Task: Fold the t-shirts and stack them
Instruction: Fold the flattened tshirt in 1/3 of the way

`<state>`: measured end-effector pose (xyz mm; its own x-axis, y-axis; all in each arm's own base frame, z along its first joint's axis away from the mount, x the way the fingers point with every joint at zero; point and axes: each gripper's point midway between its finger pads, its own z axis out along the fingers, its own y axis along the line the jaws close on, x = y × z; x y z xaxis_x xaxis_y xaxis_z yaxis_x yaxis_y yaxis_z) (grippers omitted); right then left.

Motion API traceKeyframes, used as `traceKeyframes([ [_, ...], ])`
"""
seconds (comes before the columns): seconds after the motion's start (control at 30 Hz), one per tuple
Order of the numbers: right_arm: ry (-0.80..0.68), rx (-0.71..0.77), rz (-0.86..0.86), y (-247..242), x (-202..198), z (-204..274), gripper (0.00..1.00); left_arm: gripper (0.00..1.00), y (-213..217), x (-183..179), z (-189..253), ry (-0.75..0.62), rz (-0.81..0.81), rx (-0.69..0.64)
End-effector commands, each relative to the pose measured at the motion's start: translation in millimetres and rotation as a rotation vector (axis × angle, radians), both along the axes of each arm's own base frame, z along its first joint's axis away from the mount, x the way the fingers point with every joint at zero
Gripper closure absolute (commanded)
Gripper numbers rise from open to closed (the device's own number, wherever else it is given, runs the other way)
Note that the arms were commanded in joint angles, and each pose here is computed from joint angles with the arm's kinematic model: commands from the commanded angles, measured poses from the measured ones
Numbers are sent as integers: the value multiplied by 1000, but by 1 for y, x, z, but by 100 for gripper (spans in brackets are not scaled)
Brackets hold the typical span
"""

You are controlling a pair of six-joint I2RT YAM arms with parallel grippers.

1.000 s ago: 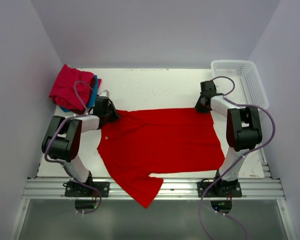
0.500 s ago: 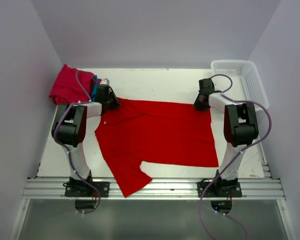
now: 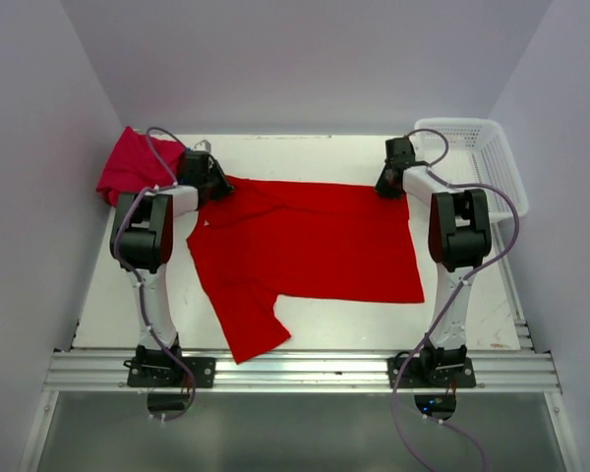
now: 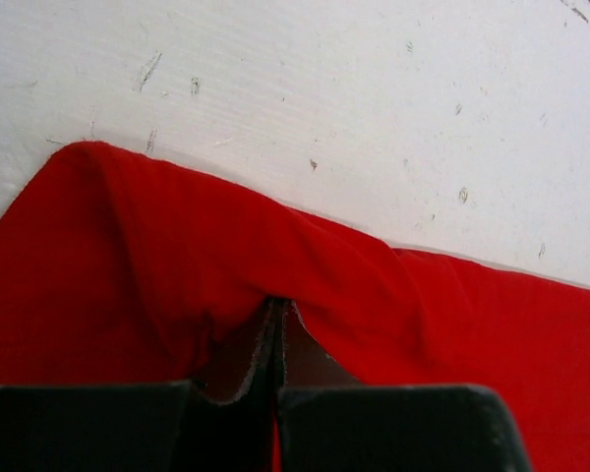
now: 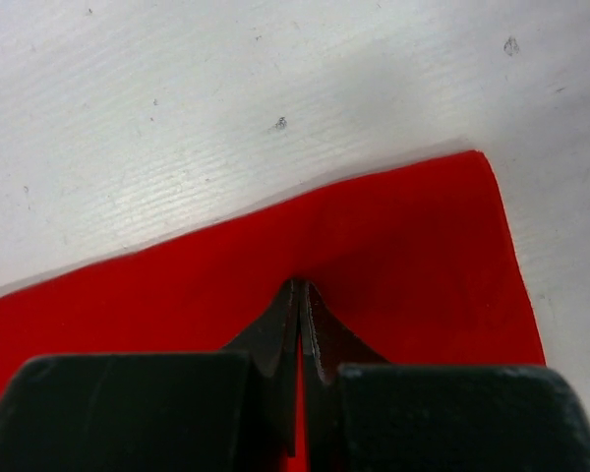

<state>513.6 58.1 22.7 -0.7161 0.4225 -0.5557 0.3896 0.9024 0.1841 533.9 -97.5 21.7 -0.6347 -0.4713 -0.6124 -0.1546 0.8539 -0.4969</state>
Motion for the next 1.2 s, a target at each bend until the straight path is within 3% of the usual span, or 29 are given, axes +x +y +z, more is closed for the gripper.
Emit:
traceKeyframes([
  [0.0, 22, -11, 21, 2, -1, -5, 100, 100, 12, -2, -8, 21, -13, 2],
  [0.23, -156, 43, 84, 19, 7, 37, 100, 100, 5, 17, 85, -263, -74, 7],
  [0.47, -257, 66, 146, 37, 4, 66, 100, 100, 1, 15, 137, -399, -115, 15],
  [0.7, -255, 75, 179, 52, -26, 78, 100, 100, 8, -5, 94, -164, -68, 24],
  [0.8, -275, 84, 217, 69, -49, 90, 100, 99, 8, -9, 83, -147, -66, 25],
  [0.9, -294, 86, 240, 81, -71, 100, 100, 88, 6, -10, 81, -154, -79, 17],
  [0.97, -300, 97, 256, 86, -83, 105, 98, 75, 4, -10, 79, -155, -88, 14],
  [1.17, -279, 99, 284, 98, -114, 105, 63, 52, -3, -14, 63, -109, -123, -2],
])
